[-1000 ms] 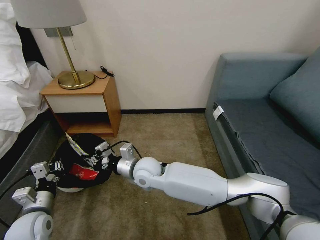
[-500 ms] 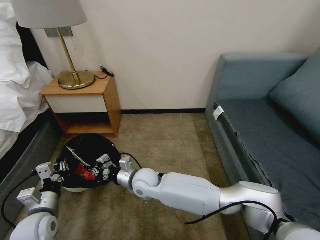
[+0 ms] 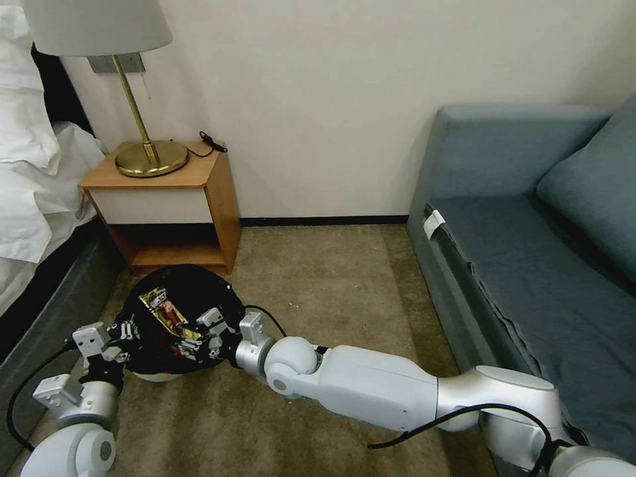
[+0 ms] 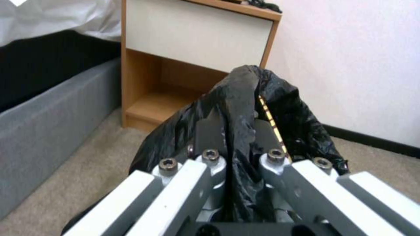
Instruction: Pick up the trash bin, then pick up the garbage on the floor and place it into the trash bin.
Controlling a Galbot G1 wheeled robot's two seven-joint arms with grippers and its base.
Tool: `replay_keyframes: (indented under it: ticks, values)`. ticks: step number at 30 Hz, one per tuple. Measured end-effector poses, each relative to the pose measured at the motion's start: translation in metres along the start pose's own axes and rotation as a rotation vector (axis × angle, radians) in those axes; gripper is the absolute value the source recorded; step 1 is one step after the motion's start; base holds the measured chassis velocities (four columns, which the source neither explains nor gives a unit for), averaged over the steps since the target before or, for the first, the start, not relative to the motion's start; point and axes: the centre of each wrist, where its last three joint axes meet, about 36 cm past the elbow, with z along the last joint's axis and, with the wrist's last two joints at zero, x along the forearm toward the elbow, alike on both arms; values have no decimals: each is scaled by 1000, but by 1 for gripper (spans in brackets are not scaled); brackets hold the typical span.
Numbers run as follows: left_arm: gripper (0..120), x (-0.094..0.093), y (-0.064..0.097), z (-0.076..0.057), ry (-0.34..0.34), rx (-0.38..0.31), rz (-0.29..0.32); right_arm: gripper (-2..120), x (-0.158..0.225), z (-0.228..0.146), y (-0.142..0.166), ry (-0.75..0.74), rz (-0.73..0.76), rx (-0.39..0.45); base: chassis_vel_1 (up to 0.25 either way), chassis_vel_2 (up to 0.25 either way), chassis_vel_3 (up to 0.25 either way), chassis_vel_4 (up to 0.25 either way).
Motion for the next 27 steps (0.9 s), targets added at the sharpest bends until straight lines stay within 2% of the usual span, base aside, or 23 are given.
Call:
replay_keyframes:
  ticks: [2,3,4,5,7,10,11,12,14,15,17,18,20,21,22,24,26,27]
  values:
    - [4,-1,2,1,1,22,-2,70,0,-7,-5,-14,12,8,0,0,0,0]
    - [4,-1,2,1,1,22,-2,70,0,-7,-5,-14,12,8,0,0,0,0]
    - [4,-2,4,0,6,74,11,77,0,-17,-12,-32,27,17,0,0,0,0]
    - [4,-2,4,0,6,74,11,77,0,-17,-12,-32,27,17,0,0,0,0]
    - [4,-5,9,0,15,147,22,86,1,-29,-22,-60,44,21,0,0,0,0]
    - [4,-9,17,3,13,198,21,95,3,-40,-31,-87,64,22,0,0,0,0]
    - [4,-12,22,3,8,268,31,99,5,-45,-37,-102,80,28,0,0,0,0]
    - [4,-12,22,3,8,268,31,99,5,-45,-37,-102,80,28,0,0,0,0]
    - [4,-15,28,5,7,367,48,100,9,-52,-46,-120,103,37,0,0,0,0]
    - [4,-15,28,5,7,367,48,100,9,-52,-46,-120,103,37,0,0,0,0]
    - [4,-21,37,11,5,451,48,100,13,-53,-52,-130,115,37,0,0,0,0]
    - [4,-21,37,11,5,451,48,100,13,-53,-52,-130,115,37,0,0,0,0]
    - [4,-25,45,20,13,522,46,100,16,-52,-55,-132,118,33,0,0,0,0]
    - [0,-27,49,26,19,539,42,100,16,-50,-55,-131,117,31,0,0,0,0]
    - [0,-27,49,26,19,539,42,100,16,-50,-55,-131,117,31,0,0,0,0]
    - [0,-32,58,43,36,590,26,100,17,-47,-55,-128,107,30,0,0,0,0]
    - [0,-33,60,48,39,607,23,100,17,-47,-55,-127,104,30,0,0,0,0]
    - [0,-39,65,60,43,650,11,100,17,-44,-53,-122,95,30,0,0,0,0]
